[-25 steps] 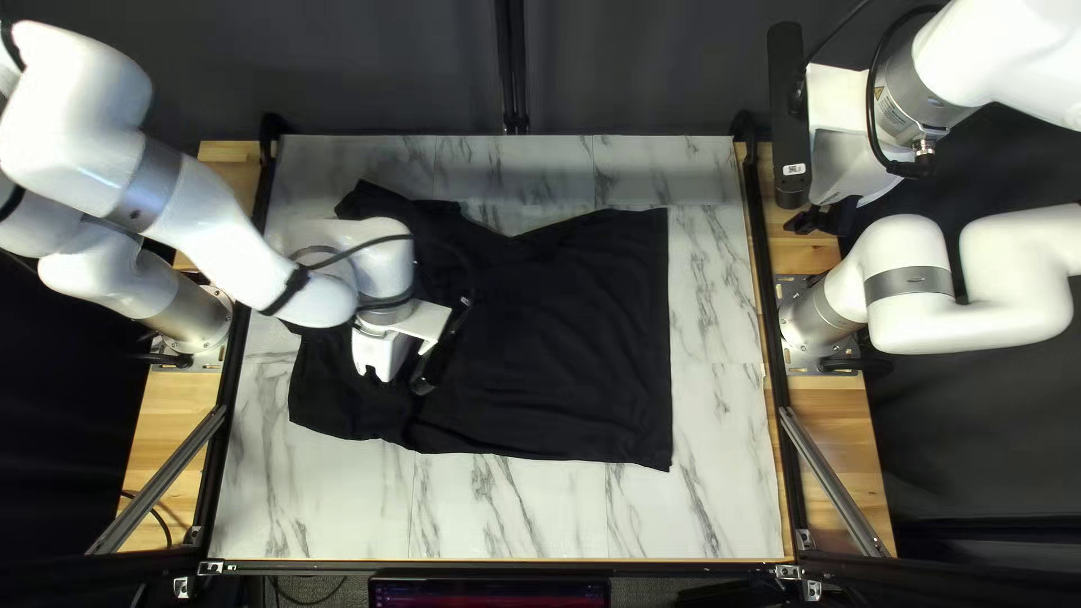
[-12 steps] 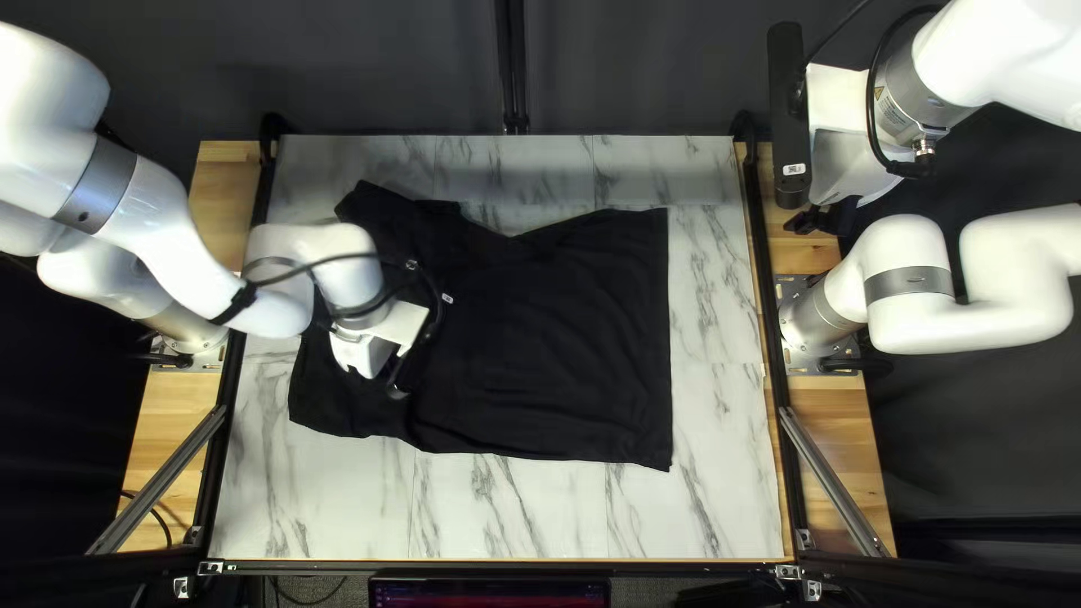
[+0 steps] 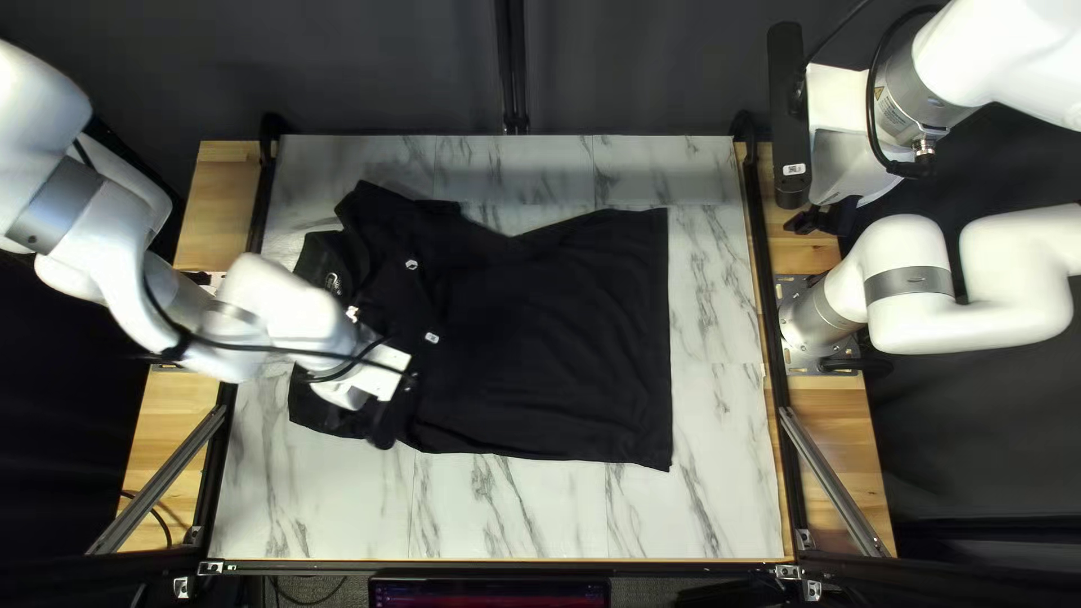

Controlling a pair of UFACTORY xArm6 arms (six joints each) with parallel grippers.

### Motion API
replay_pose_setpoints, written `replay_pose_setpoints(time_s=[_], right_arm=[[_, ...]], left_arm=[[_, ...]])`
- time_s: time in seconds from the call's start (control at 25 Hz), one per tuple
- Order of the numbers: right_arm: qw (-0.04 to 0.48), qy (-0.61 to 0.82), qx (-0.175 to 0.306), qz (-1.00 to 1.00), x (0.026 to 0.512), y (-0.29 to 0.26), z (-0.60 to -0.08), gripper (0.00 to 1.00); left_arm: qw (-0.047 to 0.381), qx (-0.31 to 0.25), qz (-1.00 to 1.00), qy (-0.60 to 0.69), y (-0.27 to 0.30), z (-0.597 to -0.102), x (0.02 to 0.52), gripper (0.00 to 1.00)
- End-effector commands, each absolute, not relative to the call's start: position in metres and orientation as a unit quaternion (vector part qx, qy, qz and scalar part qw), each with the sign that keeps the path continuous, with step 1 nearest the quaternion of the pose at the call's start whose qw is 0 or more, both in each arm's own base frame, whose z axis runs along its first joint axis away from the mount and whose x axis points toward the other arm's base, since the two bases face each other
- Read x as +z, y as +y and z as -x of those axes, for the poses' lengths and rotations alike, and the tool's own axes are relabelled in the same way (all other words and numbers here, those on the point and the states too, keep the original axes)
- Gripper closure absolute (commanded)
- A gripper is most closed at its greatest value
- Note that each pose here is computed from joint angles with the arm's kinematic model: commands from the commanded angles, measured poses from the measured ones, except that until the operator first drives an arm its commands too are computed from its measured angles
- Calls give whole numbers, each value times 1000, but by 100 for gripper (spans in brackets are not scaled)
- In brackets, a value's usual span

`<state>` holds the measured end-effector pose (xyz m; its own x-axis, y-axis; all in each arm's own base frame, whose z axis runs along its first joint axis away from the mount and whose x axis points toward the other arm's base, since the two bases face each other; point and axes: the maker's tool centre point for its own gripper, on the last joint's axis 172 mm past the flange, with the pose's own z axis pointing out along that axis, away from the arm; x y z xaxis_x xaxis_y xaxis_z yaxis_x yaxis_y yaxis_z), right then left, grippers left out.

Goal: Fold t-shirt

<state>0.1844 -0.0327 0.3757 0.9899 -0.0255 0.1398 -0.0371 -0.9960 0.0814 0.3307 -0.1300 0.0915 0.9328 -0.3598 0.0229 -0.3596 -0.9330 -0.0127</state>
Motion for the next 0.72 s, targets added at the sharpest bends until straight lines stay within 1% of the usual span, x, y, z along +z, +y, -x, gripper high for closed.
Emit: replay_pose_setpoints(time_s=[0.04,0.12,0.2,0.28,0.56,0.72], right_arm=[[42,-16,69,-997,376,-33,-184,0],[42,-16,69,-997,376,-33,-184,0],[42,-16,69,-997,376,-33,-184,0],[42,-16,69,-997,376,-33,-184,0],[42,-16,69,-997,376,-33,-184,0],[42,-16,69,-997,376,-33,-184,0]], left_arm=[[29,-21,979,201,-119,-316,98,0],[43,-25,975,219,-111,-309,94,0],[81,-27,965,248,-99,-308,80,0],[107,-13,965,238,-83,-307,70,0],[107,-13,965,238,-83,-307,70,0],[98,-6,969,228,-73,-303,63,0]])
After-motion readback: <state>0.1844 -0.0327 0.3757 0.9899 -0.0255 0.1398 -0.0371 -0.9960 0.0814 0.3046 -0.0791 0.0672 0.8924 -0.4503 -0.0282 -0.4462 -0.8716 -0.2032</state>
